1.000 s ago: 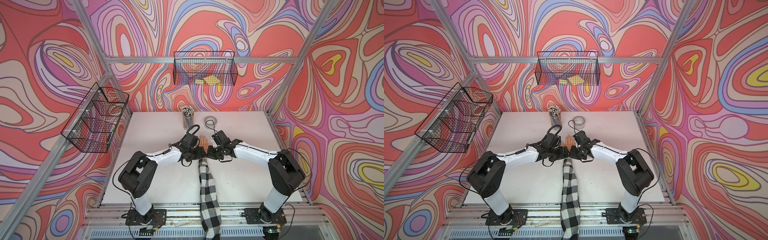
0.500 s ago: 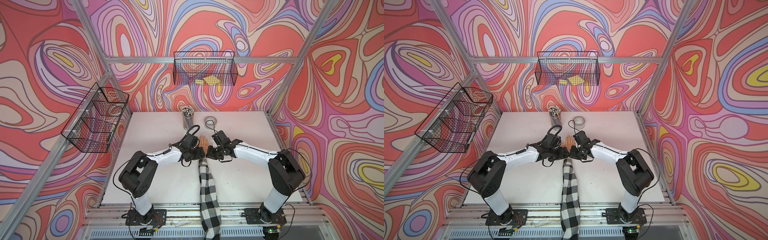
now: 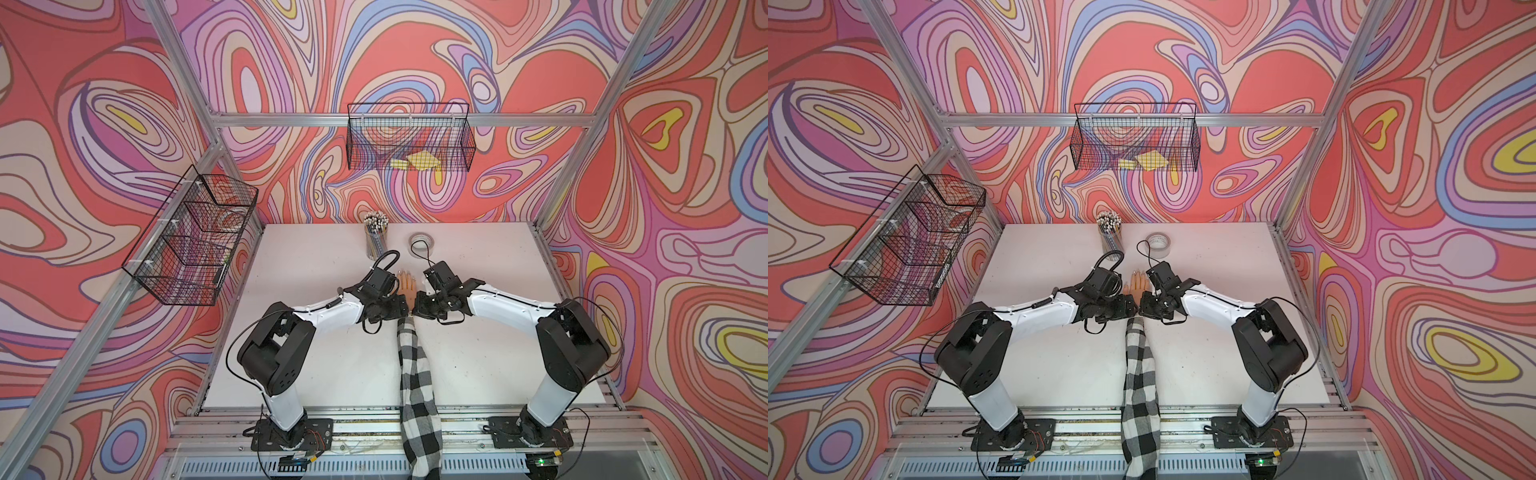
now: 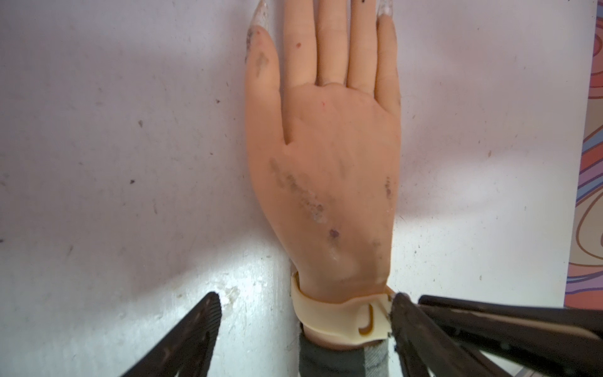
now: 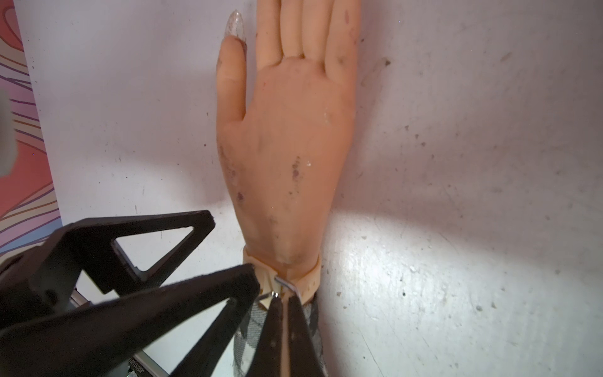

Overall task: Take off the watch
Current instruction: Untie the watch from the hand.

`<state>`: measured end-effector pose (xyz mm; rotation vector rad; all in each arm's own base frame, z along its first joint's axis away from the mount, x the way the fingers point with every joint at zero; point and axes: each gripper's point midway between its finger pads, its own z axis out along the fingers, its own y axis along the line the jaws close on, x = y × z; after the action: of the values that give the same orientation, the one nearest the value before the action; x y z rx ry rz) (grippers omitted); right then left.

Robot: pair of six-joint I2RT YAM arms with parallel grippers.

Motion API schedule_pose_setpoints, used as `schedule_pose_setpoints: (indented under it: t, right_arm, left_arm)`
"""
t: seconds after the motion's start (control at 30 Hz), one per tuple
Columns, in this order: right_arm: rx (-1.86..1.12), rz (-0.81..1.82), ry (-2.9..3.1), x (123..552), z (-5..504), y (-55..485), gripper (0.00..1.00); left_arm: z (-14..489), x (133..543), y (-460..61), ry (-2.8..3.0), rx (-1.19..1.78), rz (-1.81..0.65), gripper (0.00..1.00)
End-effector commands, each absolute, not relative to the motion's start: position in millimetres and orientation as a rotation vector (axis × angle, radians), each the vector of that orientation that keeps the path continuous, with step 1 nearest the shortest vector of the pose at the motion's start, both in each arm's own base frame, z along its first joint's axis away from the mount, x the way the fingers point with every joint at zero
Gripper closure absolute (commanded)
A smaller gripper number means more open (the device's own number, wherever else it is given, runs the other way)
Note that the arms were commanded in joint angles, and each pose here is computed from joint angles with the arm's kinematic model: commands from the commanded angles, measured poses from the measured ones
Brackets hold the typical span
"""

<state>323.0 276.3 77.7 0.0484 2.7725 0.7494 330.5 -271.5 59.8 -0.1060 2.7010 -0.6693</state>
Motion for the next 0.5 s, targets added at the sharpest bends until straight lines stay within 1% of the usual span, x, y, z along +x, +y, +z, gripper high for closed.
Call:
schedule_pose_setpoints:
  t: [0.0,0.47]
  right_arm:
    - [0.025,0.765,2.751,322.8,84.0,278.1,1.00]
    - [0.025,0.767,2.746,324.7,85.9,279.0,1.00]
  left_arm:
    - [45.5,322.1,-262.6,2.746,-0.103,-0.606,0.16]
    - [39.6,317.1,-258.6,2.755,-0.107,-0.597,0.17]
